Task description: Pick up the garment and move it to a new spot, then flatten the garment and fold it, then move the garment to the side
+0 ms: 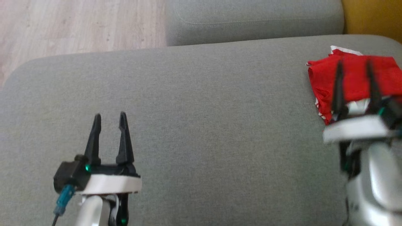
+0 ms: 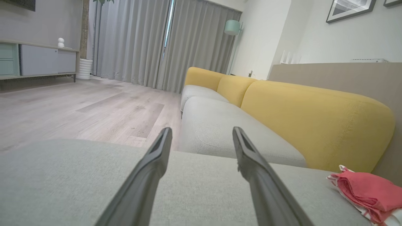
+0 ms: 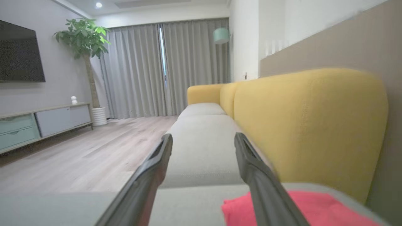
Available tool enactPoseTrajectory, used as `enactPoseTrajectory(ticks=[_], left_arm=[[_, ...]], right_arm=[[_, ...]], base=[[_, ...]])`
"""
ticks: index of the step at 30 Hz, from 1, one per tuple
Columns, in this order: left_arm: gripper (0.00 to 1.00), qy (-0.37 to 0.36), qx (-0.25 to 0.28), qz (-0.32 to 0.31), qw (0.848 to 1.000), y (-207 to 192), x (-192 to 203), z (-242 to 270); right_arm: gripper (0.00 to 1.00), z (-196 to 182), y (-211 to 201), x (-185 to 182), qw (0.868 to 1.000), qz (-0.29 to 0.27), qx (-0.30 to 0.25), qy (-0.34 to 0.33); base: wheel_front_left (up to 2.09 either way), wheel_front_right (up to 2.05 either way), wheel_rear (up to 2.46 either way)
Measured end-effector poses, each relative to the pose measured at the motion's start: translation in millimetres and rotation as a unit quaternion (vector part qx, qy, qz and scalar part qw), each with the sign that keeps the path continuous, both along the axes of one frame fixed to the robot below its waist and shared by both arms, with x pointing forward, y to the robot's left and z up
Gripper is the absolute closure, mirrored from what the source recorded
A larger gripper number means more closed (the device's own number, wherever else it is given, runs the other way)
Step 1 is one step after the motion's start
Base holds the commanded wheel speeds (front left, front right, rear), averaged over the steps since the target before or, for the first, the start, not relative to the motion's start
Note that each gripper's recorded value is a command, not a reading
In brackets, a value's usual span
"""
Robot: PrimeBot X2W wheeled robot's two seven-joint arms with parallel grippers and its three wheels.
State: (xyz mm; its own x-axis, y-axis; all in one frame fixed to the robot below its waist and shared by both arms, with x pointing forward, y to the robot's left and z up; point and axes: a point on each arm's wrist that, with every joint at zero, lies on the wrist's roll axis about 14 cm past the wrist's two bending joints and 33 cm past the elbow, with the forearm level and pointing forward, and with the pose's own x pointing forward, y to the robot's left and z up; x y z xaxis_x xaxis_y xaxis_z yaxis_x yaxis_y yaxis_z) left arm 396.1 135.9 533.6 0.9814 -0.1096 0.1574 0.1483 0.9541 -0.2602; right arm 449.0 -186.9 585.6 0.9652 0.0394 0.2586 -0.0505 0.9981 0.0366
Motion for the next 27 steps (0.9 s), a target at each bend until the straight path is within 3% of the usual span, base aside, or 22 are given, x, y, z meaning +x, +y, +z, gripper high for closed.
enactPoseTrajectory(ticks=[6,9,27], left_arm=[[0.0,0.022,-0.003,0.005,1.0,4.9,-13.5,-15.1],[0.0,0.033,-0.002,0.005,0.999,5.0,-16.2,-23.2],[0.0,0.047,-0.011,0.006,0.999,5.7,-15.5,-31.6]], right_arm=[[0.0,-68.2,6.5,-38.1,0.995,0.009,0.063,0.082],[0.0,-81.6,10.2,-49.3,0.993,0.014,0.056,0.099],[0.0,-78.5,13.5,-51.4,0.994,0.019,0.052,0.094]], base=[[0.0,0.0,0.0],[0.0,0.0,0.0],[0.0,0.0,0.0]])
